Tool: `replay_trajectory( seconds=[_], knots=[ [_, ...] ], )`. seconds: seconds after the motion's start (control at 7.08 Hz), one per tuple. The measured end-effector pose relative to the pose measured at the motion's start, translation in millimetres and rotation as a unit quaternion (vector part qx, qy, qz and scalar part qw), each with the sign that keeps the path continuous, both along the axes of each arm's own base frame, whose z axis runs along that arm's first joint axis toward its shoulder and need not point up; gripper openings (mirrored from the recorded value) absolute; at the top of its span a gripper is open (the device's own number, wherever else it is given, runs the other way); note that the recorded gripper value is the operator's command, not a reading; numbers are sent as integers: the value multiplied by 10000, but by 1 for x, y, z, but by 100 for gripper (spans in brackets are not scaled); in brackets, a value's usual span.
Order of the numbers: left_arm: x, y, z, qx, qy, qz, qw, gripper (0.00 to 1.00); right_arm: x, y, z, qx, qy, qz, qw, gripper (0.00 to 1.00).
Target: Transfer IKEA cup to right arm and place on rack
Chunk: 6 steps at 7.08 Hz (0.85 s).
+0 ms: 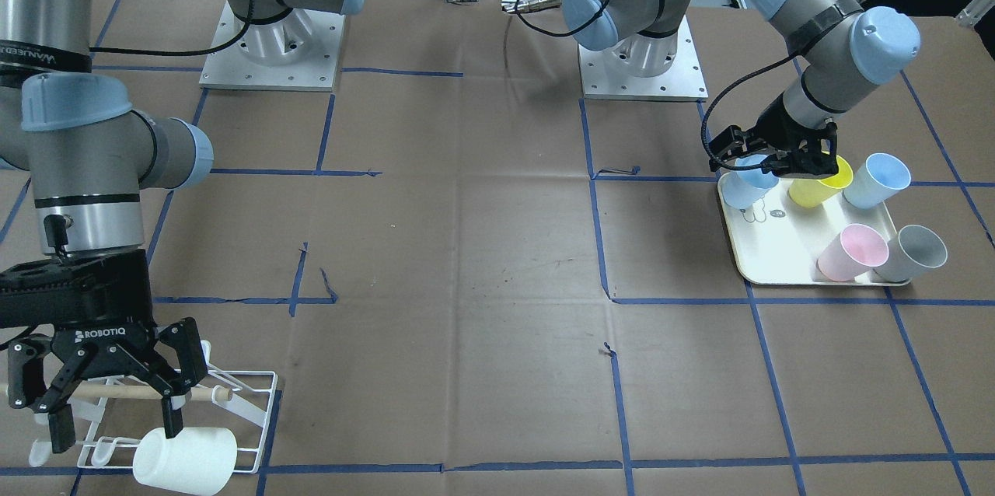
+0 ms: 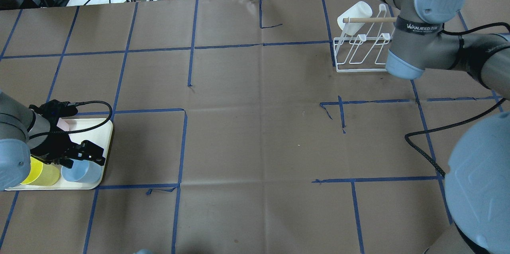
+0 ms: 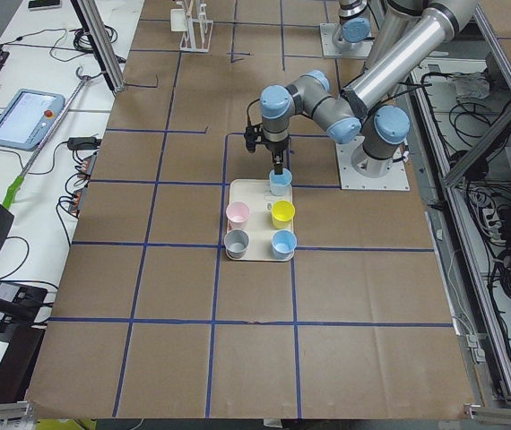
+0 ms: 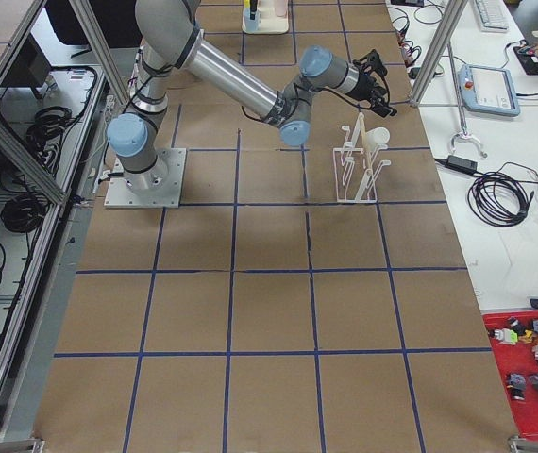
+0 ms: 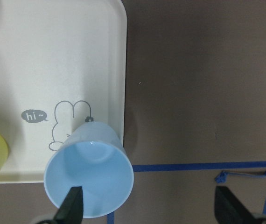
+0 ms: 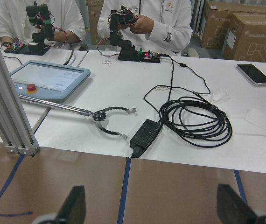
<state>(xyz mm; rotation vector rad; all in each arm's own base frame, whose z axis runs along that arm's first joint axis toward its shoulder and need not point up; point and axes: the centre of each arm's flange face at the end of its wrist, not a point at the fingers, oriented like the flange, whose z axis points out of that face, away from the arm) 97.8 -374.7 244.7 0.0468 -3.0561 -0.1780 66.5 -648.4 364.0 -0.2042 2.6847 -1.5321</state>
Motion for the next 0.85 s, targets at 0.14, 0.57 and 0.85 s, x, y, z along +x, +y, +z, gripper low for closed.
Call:
replay_trajectory(
  seconds=[0.14, 0.57, 0.85],
  knots=[
    [-3, 5, -9, 22, -19, -6, 10000, 98, 4, 7, 20, -103, 2, 23, 9999, 100],
    [-2, 8, -13, 43, -155, -30, 9999, 18, 54, 26, 66, 29, -444, 358, 9984, 100],
    [2, 8, -11, 84, -306, -48, 9995, 0, 95, 43, 81, 236, -1562, 120, 9874, 100]
  ],
)
